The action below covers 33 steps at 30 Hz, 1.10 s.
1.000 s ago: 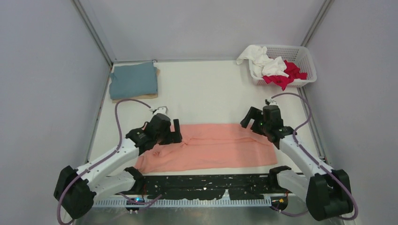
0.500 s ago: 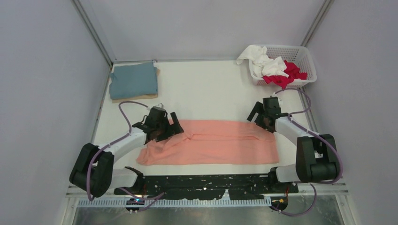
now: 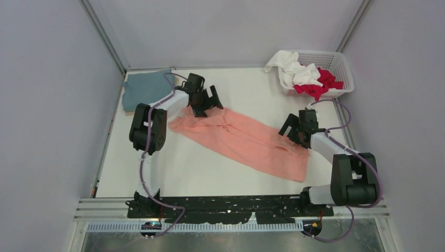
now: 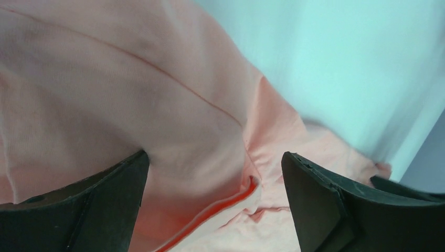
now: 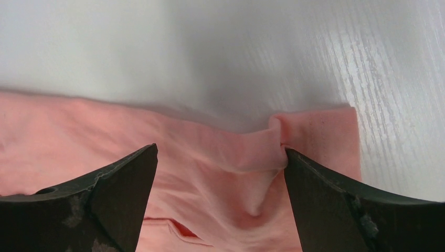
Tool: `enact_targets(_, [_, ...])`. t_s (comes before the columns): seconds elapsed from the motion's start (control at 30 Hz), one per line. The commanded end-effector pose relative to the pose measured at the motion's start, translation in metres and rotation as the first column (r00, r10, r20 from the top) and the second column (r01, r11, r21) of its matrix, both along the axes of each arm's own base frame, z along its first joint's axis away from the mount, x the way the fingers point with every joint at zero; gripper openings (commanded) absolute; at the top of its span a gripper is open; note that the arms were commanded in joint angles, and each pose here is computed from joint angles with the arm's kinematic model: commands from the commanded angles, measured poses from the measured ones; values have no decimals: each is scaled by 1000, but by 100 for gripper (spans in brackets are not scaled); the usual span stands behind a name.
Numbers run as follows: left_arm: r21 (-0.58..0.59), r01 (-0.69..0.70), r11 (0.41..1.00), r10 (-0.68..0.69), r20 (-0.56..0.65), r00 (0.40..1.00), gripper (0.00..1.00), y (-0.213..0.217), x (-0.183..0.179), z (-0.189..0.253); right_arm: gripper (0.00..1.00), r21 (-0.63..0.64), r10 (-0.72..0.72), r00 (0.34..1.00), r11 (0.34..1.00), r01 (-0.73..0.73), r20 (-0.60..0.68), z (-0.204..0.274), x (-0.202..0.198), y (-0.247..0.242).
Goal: Fold and stack the t-shirts
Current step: Rotate the tshirt 90 degrees
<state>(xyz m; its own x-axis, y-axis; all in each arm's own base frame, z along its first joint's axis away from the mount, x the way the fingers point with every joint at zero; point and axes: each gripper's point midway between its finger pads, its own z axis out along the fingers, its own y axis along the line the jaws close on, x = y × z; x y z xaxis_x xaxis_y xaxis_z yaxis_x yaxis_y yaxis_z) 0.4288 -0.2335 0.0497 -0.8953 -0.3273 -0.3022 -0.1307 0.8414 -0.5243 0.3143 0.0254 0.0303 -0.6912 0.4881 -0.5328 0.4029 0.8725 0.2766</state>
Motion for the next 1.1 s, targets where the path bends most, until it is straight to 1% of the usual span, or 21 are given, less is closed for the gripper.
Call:
enact_targets(0.0, [-24,82,996,-84,-85,993,100,-13,33,0,95,94,76,976,994,-58,-204,-30,-70,18])
enact_targets(0.03, [-66,95,993,-99,-57,993,100,-22,53,13,95,113,84,970,992,-59,-228,-35,-84,21])
enact_targets(0.13, [-151,93,984,-107,-86,991,100,-35,82,9,95,188,190,950,971,-146,-246,-33,-106,49])
enact_targets(0.17, [-179,94,979,-109,-72,991,100,-40,93,8,95,217,285,926,948,-234,-247,-31,-116,68])
enact_targets(0.2, [-210,95,973,-108,-55,993,99,-44,103,10,95,232,337,897,932,-277,-285,-33,-129,77])
enact_targets(0.23, [-234,97,968,-109,-43,993,100,-47,111,9,95,255,438,852,892,-373,-287,-30,-139,96])
enact_targets(0.3, [-303,95,948,-110,-31,993,100,-53,123,8,95,305,558,763,826,-475,-325,-31,-167,121])
enact_targets(0.33, [-341,93,935,-107,-24,994,100,-54,128,10,95,322,582,739,810,-490,-340,-33,-179,127])
enact_targets(0.37, [-373,99,923,-111,-12,994,100,-55,132,10,95,349,641,686,766,-540,-345,-32,-196,138])
enact_targets(0.4, [-381,89,920,-100,-8,995,100,-52,136,10,95,362,653,664,756,-545,-363,-33,-208,139])
enact_targets(0.43, [-380,82,922,-88,0,996,100,-49,141,10,95,380,689,624,724,-576,-368,-32,-222,145])
enact_targets(0.47, [-367,86,926,-82,27,996,100,-46,146,14,95,395,694,616,719,-572,-372,-33,-233,146])
enact_targets(0.5, [-349,89,933,-76,51,996,100,-44,150,16,95,424,725,584,688,-589,-365,-31,-245,152])
enact_targets(0.53, [-339,92,936,-71,73,995,100,-43,154,18,95,454,730,591,680,-576,-342,-31,-252,157])
enact_targets(0.57, [-342,103,934,-73,98,992,100,-45,157,21,95,499,761,565,642,-582,-320,-27,-262,164])
enact_targets(0.6, [-351,101,931,-67,107,992,100,-46,160,23,95,540,772,568,619,-571,-285,-23,-268,173])
enact_targets(0.63, [-357,96,929,-57,118,991,100,-47,164,25,95,544,773,571,616,-570,-277,-23,-269,174])
enact_targets(0.73, [-359,84,929,-33,144,989,100,-46,173,26,95,478,738,605,664,-575,-298,-24,-269,166])
enact_targets(0.83, [-344,62,937,0,176,984,100,-41,184,32,95,452,732,611,673,-585,-300,-14,-271,161])
enact_targets(0.93, [-344,60,937,22,231,973,100,-35,194,50,95,474,775,574,623,-622,-264,1,-278,162])
enact_targets(1.07, [-340,101,935,17,327,945,100,-33,197,96,95,442,824,506,565,-697,-257,21,-283,153])
